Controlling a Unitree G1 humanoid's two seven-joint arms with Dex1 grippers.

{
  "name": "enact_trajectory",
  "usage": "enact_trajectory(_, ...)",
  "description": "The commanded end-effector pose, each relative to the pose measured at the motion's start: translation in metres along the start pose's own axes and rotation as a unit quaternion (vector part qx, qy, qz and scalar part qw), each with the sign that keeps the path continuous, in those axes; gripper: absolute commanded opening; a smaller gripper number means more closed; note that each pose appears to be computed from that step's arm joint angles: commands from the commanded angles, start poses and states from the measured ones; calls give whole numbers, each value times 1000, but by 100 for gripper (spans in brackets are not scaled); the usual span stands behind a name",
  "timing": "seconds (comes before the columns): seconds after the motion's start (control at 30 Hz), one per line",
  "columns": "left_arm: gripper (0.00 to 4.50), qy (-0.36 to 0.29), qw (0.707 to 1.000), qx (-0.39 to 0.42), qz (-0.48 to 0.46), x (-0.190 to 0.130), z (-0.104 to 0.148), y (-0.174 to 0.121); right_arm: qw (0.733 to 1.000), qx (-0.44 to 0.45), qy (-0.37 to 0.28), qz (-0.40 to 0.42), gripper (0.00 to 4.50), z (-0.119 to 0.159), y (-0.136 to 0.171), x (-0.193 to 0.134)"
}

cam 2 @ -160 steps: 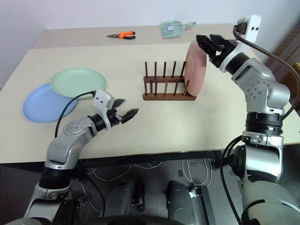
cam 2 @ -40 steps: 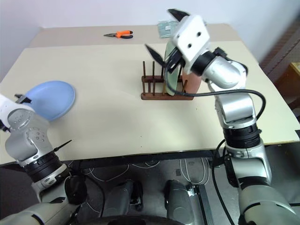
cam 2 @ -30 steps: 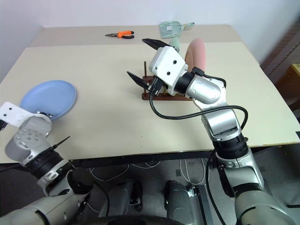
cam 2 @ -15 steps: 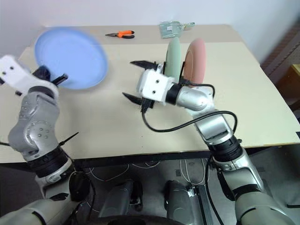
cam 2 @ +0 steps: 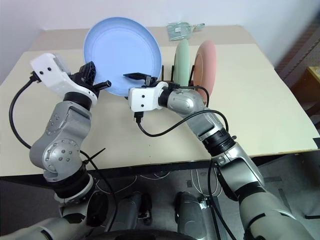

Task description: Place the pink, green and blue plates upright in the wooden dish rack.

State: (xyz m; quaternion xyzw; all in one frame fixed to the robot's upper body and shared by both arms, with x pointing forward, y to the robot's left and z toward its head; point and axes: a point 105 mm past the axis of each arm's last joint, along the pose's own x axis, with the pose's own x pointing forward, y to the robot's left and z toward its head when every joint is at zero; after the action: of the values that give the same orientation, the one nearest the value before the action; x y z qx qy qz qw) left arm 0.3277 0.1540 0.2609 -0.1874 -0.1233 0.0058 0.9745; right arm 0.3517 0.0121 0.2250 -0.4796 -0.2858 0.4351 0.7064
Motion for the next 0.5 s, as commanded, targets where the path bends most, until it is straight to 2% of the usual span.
enact_trajectory(0.03, 68, -19, 999, -49, -8, -1, 11, -5, 999, -24, -19, -38, 97, 11, -18, -3)
enact_trajectory(0.1, 144, -24, 996, -82, -2, 1, 15, -3, 998, -34, -20, -44, 2, 12, -20, -5)
enact_trajectory(0.2, 307, -48, 988, -145, 12, 5, 28, 4, 998, -37, -17, -54, 0, 12, -23, -8)
enact_trajectory(0.27, 395, -82, 981, -172, 42, 7, 42, 20, 997, -28, -18, -66, 0, 12, -27, -10)
enact_trajectory(0.37, 395, -130, 974, -147, 115, 8, 62, 62, 994, 19, -44, -95, 0, 22, -41, -16)
enact_trajectory(0.43, 395, -124, 977, -76, 153, 9, 62, 89, 986, 79, -89, -117, 0, 37, -55, -23)
enact_trajectory(0.5, 395, -99, 983, 16, 154, 10, 53, 103, 968, 160, -136, -136, 0, 52, -71, -29)
